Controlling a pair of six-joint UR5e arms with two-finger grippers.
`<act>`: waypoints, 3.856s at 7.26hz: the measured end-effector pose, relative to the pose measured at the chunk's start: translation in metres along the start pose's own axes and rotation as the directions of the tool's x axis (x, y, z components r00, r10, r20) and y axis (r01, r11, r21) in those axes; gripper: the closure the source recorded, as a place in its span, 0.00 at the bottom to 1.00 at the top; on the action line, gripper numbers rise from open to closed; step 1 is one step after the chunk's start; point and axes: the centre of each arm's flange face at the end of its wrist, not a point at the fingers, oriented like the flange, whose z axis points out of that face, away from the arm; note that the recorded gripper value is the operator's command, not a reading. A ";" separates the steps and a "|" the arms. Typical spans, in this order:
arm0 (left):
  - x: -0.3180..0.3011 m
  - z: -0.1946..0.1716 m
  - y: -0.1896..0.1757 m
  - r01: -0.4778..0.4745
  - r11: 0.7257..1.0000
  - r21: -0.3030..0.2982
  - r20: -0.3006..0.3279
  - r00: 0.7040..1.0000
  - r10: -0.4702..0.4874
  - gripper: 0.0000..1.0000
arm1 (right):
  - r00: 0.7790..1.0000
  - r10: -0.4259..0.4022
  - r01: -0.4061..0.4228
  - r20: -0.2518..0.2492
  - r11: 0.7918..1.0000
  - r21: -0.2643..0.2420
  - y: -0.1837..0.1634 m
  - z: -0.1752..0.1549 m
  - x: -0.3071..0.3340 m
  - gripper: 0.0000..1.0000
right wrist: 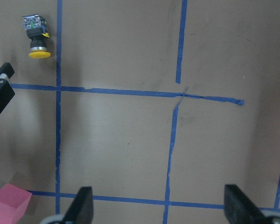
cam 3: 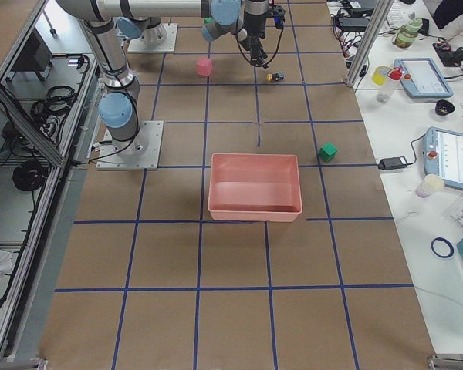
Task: Align button upright
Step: 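Reach the left gripper to the lying button and grasp its body, then lift the button with the left gripper and rotate it cap-up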
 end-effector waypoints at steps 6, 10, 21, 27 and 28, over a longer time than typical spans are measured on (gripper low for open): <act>0.025 0.035 0.010 0.020 1.000 -0.010 0.021 1.000 -0.020 0.17 | 1.000 0.010 -0.009 -0.016 1.000 0.026 -0.001 -0.003 0.001 0.00; 0.028 0.047 0.007 0.023 1.000 -0.004 0.029 0.999 -0.023 0.33 | 1.000 0.007 -0.007 -0.017 1.000 0.028 -0.001 -0.004 0.001 0.00; 0.023 0.036 -0.006 0.015 0.999 0.037 0.083 0.996 -0.018 0.69 | 1.000 0.007 -0.007 -0.018 1.000 0.027 -0.001 -0.003 0.001 0.00; 0.027 0.022 -0.047 0.294 0.940 -0.174 0.107 0.954 -0.279 0.97 | 1.000 0.008 -0.007 -0.017 1.000 0.025 -0.001 -0.003 -0.001 0.00; 0.019 0.017 -0.061 0.387 0.883 -0.267 0.116 0.922 -0.369 1.00 | 1.000 0.008 -0.007 -0.017 1.000 0.025 -0.001 -0.002 -0.001 0.00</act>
